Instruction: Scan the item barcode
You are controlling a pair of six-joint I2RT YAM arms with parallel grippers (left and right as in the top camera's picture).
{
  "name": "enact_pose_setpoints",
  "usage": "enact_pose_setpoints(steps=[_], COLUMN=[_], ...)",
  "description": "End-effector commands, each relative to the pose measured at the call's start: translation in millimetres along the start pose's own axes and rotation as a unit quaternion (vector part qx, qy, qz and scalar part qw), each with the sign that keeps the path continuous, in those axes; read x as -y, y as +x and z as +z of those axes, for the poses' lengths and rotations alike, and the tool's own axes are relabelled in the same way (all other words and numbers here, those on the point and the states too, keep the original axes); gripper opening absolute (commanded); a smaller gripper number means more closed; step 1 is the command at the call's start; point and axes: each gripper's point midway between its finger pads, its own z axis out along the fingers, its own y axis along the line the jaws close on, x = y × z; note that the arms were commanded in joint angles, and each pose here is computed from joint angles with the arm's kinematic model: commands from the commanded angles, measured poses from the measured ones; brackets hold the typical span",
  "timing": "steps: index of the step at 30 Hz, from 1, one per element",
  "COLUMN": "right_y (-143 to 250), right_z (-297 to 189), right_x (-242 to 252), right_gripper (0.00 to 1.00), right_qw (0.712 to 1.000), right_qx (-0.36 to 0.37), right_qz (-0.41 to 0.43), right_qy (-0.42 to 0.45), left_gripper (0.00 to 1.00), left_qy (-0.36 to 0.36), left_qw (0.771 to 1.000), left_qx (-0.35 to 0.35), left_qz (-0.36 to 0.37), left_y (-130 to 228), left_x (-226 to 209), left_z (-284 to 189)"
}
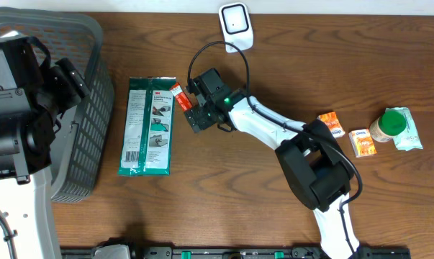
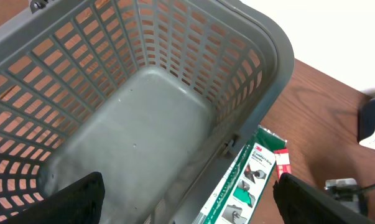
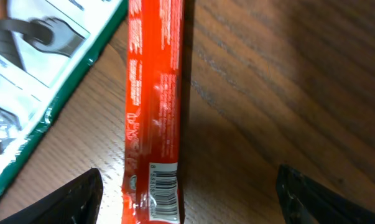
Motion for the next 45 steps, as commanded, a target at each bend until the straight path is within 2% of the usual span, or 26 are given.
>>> enact_pose_setpoints(steps=[1,10,14,21,27,33,35,39,42,43,45], right_y=[6.1,10.6,9.2,-18.2,-26.6,-8.9,-3.9,-4.2,-8.2,-8.7,-6.7], right_z=[5.3,6.6,7.1,5.8,5.6,26.6,30.7,27.6,19.9,15.1,6.8], right_x=[-4.8,-20.2,-24.5,-13.9,-13.9,-10.5,-8.7,-8.9,-10.2,-10.5,-10.8], right_gripper=[0.84,0.76,0.76,0.72,0.71,0.74,0.65,0.37,0.22,0.13,0.04], right_qw=[1.000,1.000,1.000,0.998,0.997,0.998,0.998,0.998,0.998,0.998,0.999], right_qx=[-0.008,-0.014,-0.009,0.047,0.065,0.040,0.032,0.030,0.034,0.032,0.024], right_qz=[-0.010,-0.023,-0.028,-0.031,-0.031,-0.031,-0.030,-0.030,-0.030,-0.030,-0.029], right_qy=[0.001,-0.005,-0.007,0.029,0.031,0.034,0.035,0.035,0.035,0.035,0.036], left_gripper=[0.88,0.88,0.88,0.88,0.88,0.88,0.88,0.88,0.88,0.88,0.88], left_qy=[-0.004,-0.005,-0.004,-0.005,-0.004,-0.005,-0.004,-0.004,-0.004,-0.005,-0.005], left_qw=[1.000,1.000,1.000,1.000,1.000,1.000,1.000,1.000,1.000,1.000,1.000], left_qx=[0.005,0.005,0.005,0.005,0.005,0.005,0.005,0.005,0.005,0.005,0.005], left_qz=[-0.003,-0.003,-0.003,-0.003,-0.003,-0.003,-0.003,-0.003,-0.003,-0.003,-0.003], left_y=[-2.7,-2.7,-2.7,-2.7,-2.7,-2.7,-2.7,-2.7,-2.7,-2.7,-2.7], left_x=[-2.5,-2.6,-2.5,-2.6,-2.5,-2.6,-2.5,-2.5,-2.5,-2.6,-2.6], left_z=[-1.8,-1.8,-1.8,-1.8,-1.8,-1.8,-1.8,-1.8,-1.8,-1.8,-1.8])
